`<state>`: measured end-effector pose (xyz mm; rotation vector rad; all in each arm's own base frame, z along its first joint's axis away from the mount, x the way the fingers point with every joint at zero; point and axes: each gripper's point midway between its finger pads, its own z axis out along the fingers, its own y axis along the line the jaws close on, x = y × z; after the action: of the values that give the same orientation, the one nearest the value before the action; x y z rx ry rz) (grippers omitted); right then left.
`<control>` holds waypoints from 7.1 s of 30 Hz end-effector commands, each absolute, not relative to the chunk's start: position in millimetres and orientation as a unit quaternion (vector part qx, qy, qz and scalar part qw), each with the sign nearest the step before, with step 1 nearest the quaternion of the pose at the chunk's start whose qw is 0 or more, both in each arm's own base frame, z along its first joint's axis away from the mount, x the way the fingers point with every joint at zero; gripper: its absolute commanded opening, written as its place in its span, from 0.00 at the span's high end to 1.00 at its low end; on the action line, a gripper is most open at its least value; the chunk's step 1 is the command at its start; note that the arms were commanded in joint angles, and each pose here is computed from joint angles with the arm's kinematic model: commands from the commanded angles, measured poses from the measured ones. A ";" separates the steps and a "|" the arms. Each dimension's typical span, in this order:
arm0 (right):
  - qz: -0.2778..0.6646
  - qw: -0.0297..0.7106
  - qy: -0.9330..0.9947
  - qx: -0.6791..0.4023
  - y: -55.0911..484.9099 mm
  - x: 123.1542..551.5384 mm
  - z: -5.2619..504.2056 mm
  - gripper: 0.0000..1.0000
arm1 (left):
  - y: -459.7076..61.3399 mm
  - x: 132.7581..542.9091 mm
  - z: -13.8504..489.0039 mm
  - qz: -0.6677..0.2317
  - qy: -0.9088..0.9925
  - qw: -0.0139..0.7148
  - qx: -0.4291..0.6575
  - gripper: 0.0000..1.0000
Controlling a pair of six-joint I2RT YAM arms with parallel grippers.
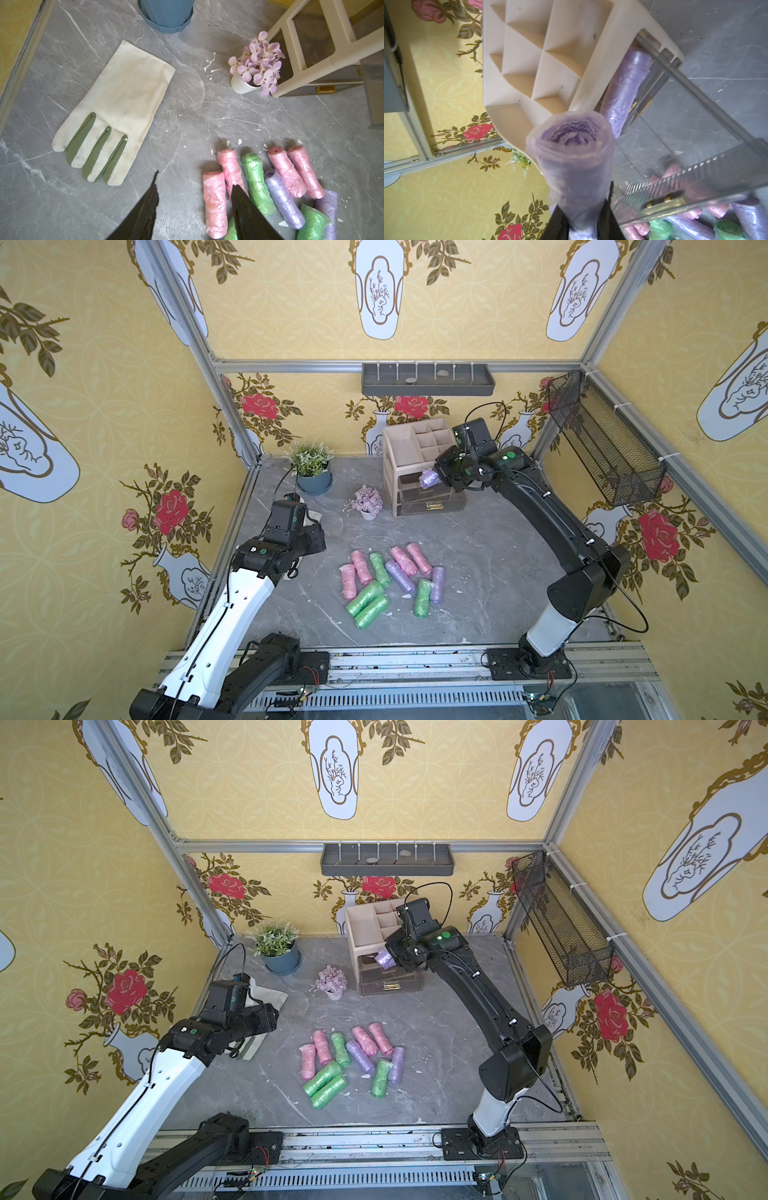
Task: Sort the rolls of trash bags by color and place them into the drawer
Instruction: Place the roll of trash bags in the drawer, then pick up the roll of trash bags from the center of the board.
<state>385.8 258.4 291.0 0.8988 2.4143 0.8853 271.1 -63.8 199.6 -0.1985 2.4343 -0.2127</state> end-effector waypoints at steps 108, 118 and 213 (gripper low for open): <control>0.307 0.275 0.871 0.266 165.5 328.8 311.4 0.44 | -54.6 257.1 197.5 -0.085 0.932 0.337 -0.107 0.42; 0.273 0.251 0.886 0.277 122.1 294.0 282.9 0.44 | -51.9 249.5 186.8 -0.081 0.934 0.328 -0.111 0.42; 0.158 0.013 0.969 0.188 211.6 172.9 21.0 0.58 | -60.2 250.4 175.7 -0.103 0.934 0.326 -0.103 0.41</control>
<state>171.6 212.8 20.1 0.5856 3.0298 0.4986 248.3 -59.3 175.9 -0.2673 2.4572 -0.2609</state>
